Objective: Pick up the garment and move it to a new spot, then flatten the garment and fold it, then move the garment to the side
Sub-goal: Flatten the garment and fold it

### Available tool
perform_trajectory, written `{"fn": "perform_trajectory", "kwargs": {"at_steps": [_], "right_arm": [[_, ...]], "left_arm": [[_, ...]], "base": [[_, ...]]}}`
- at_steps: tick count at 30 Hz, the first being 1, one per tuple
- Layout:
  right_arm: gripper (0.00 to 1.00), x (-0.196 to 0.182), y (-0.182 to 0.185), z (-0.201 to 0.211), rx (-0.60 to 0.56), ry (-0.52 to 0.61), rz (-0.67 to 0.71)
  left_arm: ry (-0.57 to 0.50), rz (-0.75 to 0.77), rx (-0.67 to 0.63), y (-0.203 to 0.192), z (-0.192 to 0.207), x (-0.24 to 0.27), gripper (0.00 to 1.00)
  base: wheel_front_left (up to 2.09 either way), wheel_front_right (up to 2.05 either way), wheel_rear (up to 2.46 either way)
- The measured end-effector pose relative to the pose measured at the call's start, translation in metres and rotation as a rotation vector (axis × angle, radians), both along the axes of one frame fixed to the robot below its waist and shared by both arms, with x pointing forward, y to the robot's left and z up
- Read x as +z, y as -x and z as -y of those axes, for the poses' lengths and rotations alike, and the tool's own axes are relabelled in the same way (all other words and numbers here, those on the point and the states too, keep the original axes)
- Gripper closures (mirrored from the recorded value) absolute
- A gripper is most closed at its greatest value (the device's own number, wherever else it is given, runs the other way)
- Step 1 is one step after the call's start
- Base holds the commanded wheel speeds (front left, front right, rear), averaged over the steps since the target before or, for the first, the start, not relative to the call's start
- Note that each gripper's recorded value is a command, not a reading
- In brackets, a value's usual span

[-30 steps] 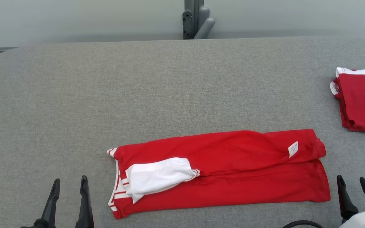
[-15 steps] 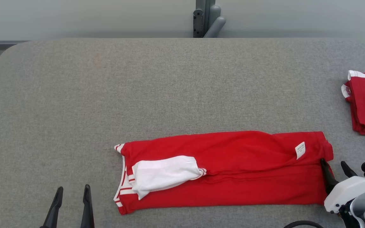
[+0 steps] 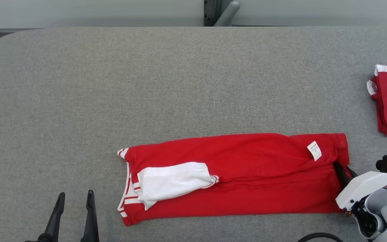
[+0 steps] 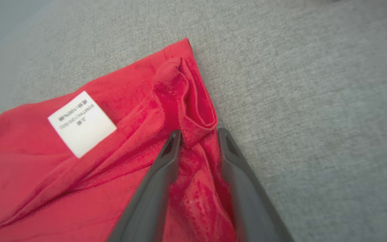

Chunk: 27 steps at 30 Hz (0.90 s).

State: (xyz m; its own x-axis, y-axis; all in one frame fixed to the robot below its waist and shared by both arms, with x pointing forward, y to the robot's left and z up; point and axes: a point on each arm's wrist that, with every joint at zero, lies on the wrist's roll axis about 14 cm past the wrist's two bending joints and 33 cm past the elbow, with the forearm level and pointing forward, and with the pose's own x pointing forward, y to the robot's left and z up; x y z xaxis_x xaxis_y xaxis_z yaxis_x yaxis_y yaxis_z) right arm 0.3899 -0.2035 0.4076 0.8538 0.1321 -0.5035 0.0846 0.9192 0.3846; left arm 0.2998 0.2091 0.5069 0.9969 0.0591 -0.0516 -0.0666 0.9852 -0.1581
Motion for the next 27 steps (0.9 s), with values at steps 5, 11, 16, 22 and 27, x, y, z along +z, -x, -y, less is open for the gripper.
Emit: {"fn": "perform_trajectory", "kwargs": {"at_steps": [5, 11, 16, 22, 27], "right_arm": [[1.00, 0.011, -0.003, 0.005, -0.019, -0.064, 0.021], [1.00, 0.039, -0.011, 0.055, -0.101, -0.038, 0.095], [1.00, 0.078, -0.018, 0.097, -0.151, 0.015, 0.195], [1.00, 0.132, -0.017, 0.125, -0.169, 0.046, 0.344], [1.00, 0.157, -0.007, 0.141, -0.164, 0.110, 0.393]], "left_arm": [[0.006, -0.007, -0.015, -0.004, 0.004, -0.003, 0.00], [0.025, 0.008, -0.023, -0.008, 0.007, 0.000, 0.00], [0.036, 0.021, -0.023, -0.008, 0.008, 0.003, 0.00], [0.051, 0.037, -0.022, -0.006, 0.008, 0.008, 0.00], [0.067, 0.045, -0.039, -0.007, 0.014, 0.010, 0.00]], "base": [[0.00, 0.00, 0.00], [0.00, 0.00, 0.00], [0.00, 0.00, 0.00], [0.00, 0.00, 0.00], [0.00, 0.00, 0.00]]}}
